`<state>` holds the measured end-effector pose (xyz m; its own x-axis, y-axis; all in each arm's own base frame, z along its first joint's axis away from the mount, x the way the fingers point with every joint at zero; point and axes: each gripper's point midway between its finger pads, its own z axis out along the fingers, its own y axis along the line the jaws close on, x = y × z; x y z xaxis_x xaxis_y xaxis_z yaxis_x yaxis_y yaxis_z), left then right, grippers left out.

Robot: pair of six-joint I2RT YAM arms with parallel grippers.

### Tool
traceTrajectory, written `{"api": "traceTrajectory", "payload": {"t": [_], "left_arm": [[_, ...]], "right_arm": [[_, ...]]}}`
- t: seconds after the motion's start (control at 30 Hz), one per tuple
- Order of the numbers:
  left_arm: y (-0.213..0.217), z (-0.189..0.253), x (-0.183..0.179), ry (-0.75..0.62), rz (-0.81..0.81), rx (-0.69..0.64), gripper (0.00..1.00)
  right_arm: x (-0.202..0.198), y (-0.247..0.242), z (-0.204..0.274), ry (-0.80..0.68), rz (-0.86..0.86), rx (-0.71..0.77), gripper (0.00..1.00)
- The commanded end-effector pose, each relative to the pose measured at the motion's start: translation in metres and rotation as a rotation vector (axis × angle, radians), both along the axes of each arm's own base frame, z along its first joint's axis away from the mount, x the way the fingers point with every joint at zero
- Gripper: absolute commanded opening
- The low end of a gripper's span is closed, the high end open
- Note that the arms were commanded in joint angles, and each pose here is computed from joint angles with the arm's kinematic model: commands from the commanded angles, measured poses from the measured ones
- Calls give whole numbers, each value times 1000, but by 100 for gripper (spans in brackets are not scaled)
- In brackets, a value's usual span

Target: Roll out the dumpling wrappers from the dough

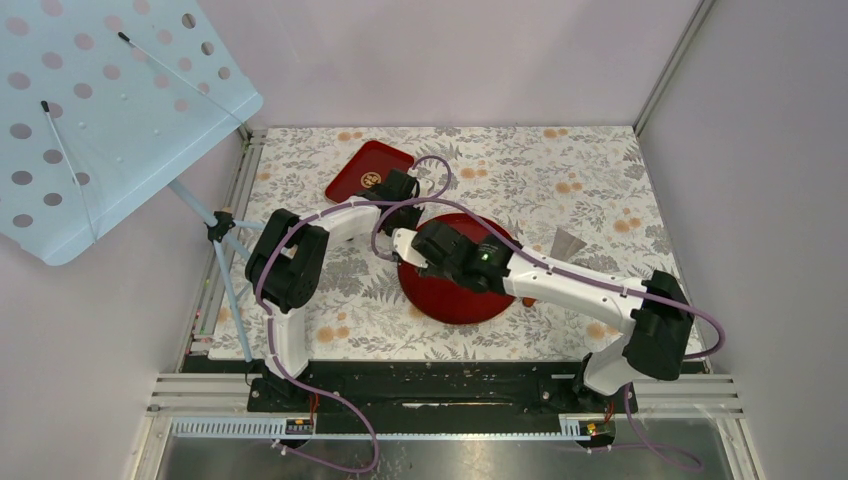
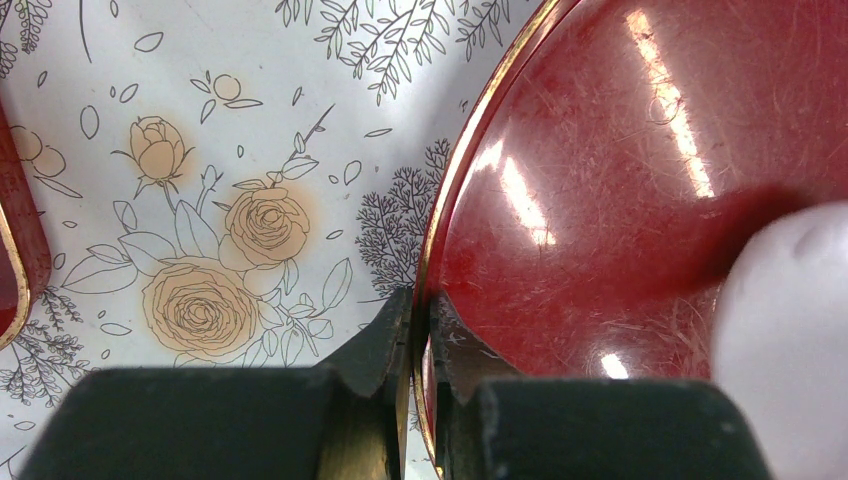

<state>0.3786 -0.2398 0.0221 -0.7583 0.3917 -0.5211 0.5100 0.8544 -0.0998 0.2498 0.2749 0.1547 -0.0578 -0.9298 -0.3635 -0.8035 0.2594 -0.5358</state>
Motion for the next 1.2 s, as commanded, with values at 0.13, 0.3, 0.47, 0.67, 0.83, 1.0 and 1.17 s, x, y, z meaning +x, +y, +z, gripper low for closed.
{"api": "traceTrajectory", "payload": {"t": [0.13,0.3,0.47,0.67,0.83,1.0,1.17], "left_arm": [[7,-17,-8,30,-19,63,0],[7,-16,-8,28,-21,61,0],[7,-17,-8,31,-22,60,0],[7,-16,-8,30,-23,59,0],[7,-17,-8,30,-22,60,0],[6,-16,-8,28,-23,59,0],[7,-16,-7,27,-21,60,0]], "right_arm": [[16,9,-2,-23,-39,16,0],[23,6,-27,10,-60,-33,0],[22,1,-42,32,-52,-72,0],[30,-3,-19,-48,-76,-45,0],[22,-3,18,-43,-34,12,0],[10,-3,22,-5,5,37,0],[8,-4,-14,30,-33,-18,0]]}}
